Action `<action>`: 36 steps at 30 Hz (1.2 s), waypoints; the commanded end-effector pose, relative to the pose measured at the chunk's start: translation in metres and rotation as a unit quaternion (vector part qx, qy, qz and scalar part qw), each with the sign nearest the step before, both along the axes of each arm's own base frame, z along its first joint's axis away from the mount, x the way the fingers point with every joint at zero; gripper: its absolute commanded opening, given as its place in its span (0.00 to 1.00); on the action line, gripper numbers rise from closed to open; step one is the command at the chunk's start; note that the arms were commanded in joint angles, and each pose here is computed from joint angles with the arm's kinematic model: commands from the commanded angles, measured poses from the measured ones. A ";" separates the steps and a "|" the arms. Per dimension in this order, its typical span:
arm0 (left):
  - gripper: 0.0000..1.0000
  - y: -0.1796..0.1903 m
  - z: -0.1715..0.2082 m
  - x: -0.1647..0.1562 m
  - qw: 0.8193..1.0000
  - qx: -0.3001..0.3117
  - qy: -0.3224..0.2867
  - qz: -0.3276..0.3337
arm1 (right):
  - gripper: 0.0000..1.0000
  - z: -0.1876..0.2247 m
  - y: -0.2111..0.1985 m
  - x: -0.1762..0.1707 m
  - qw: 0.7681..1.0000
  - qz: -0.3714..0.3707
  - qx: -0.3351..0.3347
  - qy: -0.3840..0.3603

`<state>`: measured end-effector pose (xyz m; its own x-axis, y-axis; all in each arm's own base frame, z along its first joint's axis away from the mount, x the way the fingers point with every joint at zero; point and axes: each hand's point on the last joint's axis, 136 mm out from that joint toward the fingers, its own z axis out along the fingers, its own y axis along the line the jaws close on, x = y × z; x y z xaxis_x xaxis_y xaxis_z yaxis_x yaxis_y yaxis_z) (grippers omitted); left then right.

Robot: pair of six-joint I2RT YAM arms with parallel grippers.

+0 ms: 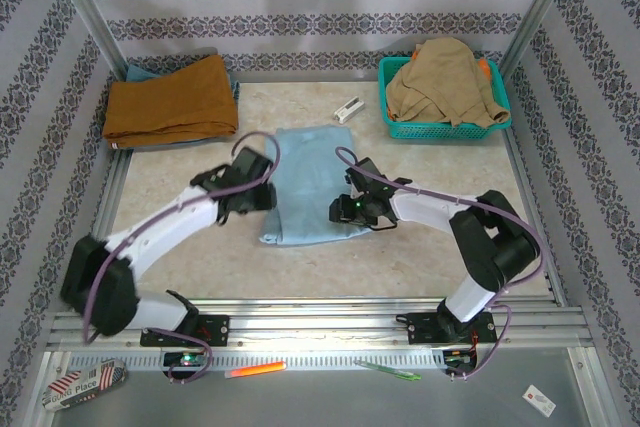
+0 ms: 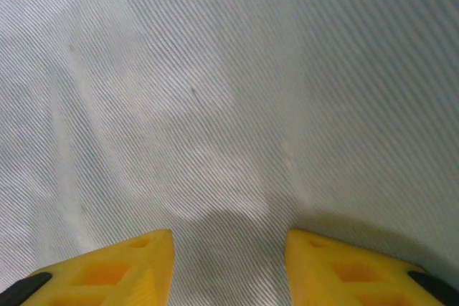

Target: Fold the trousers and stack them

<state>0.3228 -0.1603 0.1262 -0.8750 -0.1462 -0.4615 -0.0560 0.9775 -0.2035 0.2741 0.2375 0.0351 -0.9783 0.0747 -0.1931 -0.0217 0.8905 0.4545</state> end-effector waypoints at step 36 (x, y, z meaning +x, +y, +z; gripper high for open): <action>0.36 0.069 -0.072 -0.056 0.984 -0.088 0.047 0.147 | 0.19 -0.008 -0.014 0.086 0.998 -0.005 -0.056 0.034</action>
